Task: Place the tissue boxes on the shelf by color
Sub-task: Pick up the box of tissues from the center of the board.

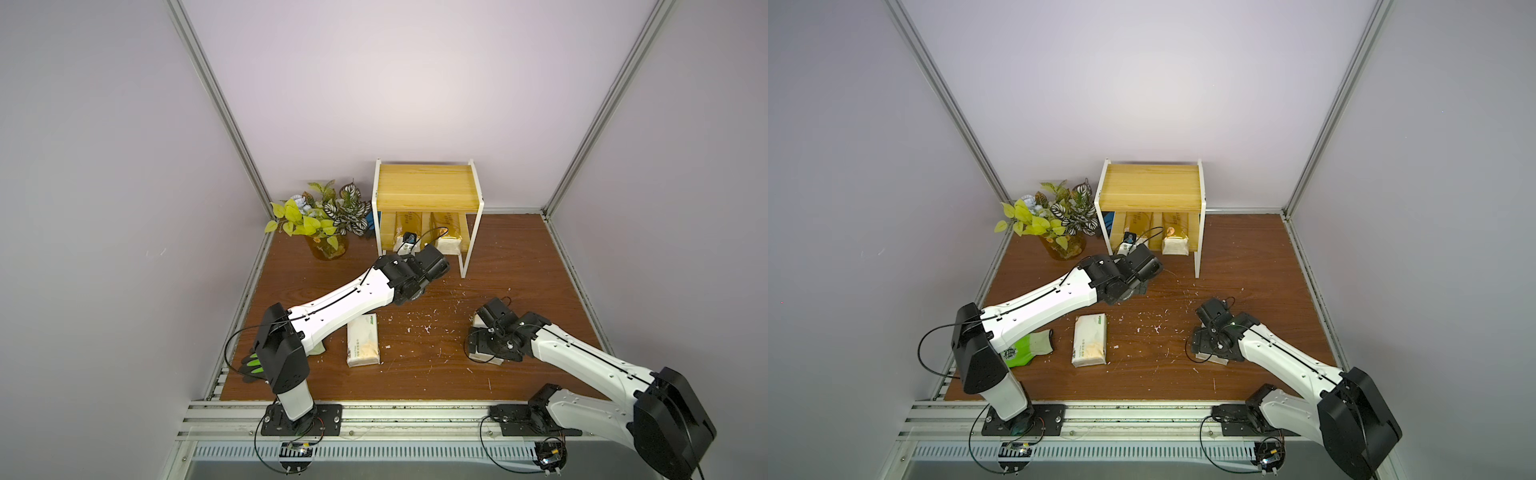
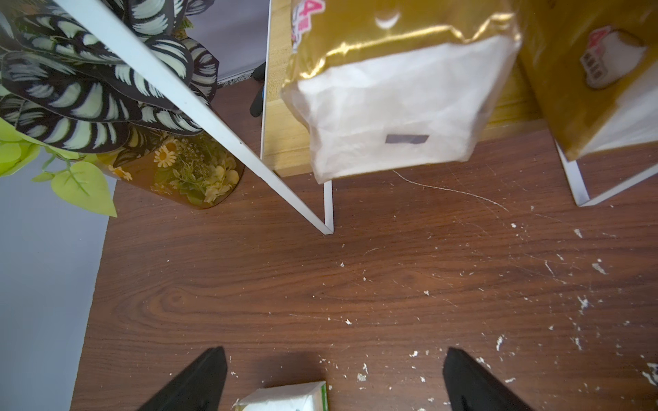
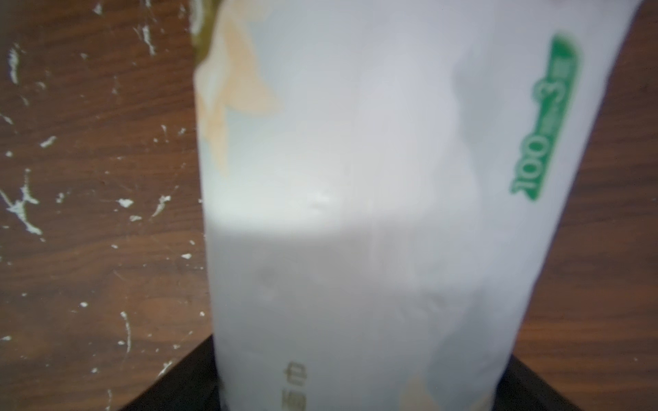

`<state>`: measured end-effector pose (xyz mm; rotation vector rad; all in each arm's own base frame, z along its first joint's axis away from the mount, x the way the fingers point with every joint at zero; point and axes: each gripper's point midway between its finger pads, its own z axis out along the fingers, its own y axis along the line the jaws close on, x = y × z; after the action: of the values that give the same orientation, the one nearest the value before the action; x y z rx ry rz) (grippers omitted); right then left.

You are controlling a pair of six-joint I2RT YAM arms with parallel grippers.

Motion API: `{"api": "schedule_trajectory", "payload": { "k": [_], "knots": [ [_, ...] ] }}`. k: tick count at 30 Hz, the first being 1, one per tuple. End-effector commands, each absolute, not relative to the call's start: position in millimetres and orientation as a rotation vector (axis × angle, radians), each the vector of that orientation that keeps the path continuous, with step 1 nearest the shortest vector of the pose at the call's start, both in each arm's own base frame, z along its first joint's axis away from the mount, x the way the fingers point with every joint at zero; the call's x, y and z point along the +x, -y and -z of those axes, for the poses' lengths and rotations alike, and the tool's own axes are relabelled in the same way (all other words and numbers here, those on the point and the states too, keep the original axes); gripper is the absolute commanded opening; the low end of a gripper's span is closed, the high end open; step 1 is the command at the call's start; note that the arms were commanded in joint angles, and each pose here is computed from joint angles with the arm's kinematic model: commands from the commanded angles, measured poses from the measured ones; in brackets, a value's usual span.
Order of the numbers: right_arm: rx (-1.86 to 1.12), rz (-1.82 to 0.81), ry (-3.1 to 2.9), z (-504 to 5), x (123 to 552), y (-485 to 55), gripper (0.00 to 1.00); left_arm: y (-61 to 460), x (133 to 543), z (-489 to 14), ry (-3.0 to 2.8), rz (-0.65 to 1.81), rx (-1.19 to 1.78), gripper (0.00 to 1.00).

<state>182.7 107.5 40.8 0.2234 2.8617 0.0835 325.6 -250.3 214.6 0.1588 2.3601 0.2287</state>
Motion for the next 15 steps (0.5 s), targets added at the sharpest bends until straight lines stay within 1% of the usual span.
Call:
{"api": "schedule_trajectory", "payload": {
  "k": [1, 4, 5, 7, 10, 11, 15],
  "knots": [
    [0.243, 0.015, -2.896, -29, 172, -93, 0.99, 253, 329, -218, -2.36, -0.227, 0.154, 0.98],
    [0.243, 0.025, -2.904, -27, 169, -90, 0.98, 254, 330, -220, -2.357, -0.221, 0.153, 0.98],
    [0.237, 0.02, -2.908, -26, 167, -90, 0.93, 253, 330, -220, -2.357, -0.222, 0.154, 0.98],
    [0.239, 0.019, -2.912, -26, 165, -89, 0.76, 254, 330, -220, -2.357, -0.22, 0.152, 0.98],
    [0.249, -0.002, -2.895, -30, 164, -89, 0.62, 253, 329, -219, -2.362, -0.221, 0.151, 0.98],
    [0.257, -0.015, -2.884, -33, 165, -89, 0.61, 253, 329, -218, -2.362, -0.219, 0.149, 0.98],
    [0.256, -0.036, -2.844, -53, 173, -92, 0.6, 253, 329, -217, -2.365, -0.221, 0.147, 0.98]
  ]
}}
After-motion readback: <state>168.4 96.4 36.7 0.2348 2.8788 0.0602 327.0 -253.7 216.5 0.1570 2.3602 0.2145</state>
